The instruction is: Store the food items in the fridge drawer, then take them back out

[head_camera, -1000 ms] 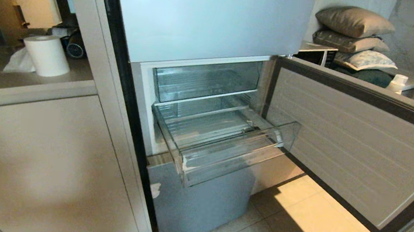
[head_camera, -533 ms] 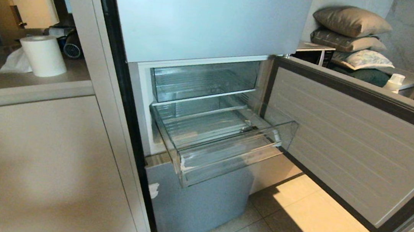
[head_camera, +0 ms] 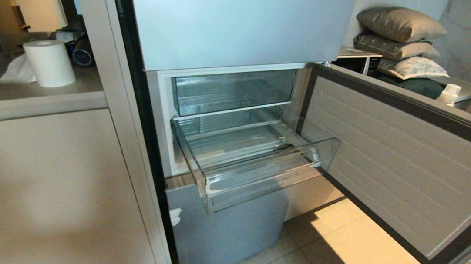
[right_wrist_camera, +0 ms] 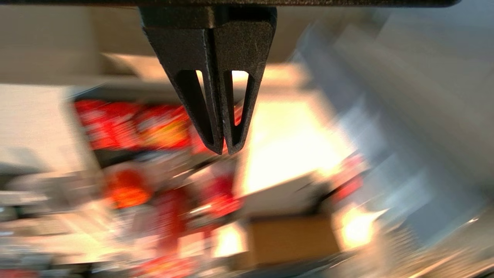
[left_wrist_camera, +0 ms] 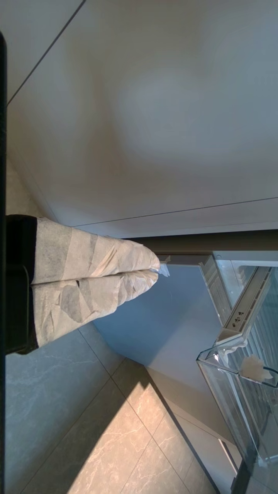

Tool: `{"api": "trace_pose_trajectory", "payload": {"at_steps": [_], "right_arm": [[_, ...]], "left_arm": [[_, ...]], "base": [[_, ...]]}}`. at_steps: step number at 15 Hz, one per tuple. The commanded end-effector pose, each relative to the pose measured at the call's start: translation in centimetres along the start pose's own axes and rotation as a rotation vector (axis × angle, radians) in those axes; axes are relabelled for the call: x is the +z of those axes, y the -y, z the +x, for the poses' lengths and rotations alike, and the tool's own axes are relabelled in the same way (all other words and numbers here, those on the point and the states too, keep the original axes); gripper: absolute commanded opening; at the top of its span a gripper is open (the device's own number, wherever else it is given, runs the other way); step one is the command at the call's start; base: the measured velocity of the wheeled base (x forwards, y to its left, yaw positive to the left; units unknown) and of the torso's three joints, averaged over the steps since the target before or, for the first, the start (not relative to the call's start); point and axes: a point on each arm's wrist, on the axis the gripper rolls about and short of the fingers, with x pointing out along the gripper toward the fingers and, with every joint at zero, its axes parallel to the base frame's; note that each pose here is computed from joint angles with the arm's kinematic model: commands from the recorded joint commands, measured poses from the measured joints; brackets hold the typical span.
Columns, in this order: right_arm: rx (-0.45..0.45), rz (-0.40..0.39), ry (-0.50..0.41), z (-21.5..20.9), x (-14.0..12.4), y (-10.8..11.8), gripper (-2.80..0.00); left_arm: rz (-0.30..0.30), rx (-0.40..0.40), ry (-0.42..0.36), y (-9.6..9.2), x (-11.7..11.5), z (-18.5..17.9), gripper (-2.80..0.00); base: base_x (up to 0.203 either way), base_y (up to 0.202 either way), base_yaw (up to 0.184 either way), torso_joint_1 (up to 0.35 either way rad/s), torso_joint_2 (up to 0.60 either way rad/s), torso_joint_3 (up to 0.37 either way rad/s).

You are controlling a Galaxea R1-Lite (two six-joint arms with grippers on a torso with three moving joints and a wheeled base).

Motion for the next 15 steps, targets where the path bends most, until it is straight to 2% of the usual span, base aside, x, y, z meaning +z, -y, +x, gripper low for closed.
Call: {"api": "trace_pose_trajectory", "payload": {"at_steps": [1, 3, 6, 9, 11, 12, 15], "right_arm": [[-0.175, 0.016, -0.091, 7.1, 0.4, 2.7, -2.80], [-0.205, 0.018, -0.089, 10.5, 0.7, 4.3, -2.80], [-0.215, 0.011, -0.105, 15.4, -0.3, 6.1, -2.80], [-0.175, 0.004, -0.151, 19.7, -1.7, 7.3, -2.80], [-0.139, -0.027, -0.185, 22.1, -2.7, 8.0, -2.80], [-0.133, -0.039, -0.205, 23.4, -3.3, 8.3, 0.00], [-0.121, -0.075, -0.238, 26.9, -5.0, 9.3, 0.00]], "left_arm": [[0.000, 0.001, -0.001, 0.0, 0.0, 0.0, -2.80], [0.000, 0.001, -0.001, 0.0, 0.0, 0.0, -2.80], [0.000, 0.001, -0.001, 0.0, 0.0, 0.0, -2.80], [0.000, 0.001, -0.001, 0.0, 0.0, 0.0, -2.80], [0.000, 0.001, 0.000, 0.0, 0.0, 0.0, -2.80], [0.000, 0.001, -0.001, 0.0, 0.0, 0.0, -2.80], [0.000, 0.001, 0.000, 0.0, 0.0, 0.0, -2.80]], "base": [[0.000, 0.000, 0.000, 0.000, 0.00, 0.000], [0.000, 0.000, 0.000, 0.000, 0.00, 0.000], [0.000, 0.000, 0.000, 0.000, 0.00, 0.000], [0.000, 0.000, 0.000, 0.000, 0.00, 0.000], [0.000, 0.000, 0.000, 0.000, 0.00, 0.000], [0.000, 0.000, 0.000, 0.000, 0.00, 0.000], [0.000, 0.000, 0.000, 0.000, 0.00, 0.000]]}}
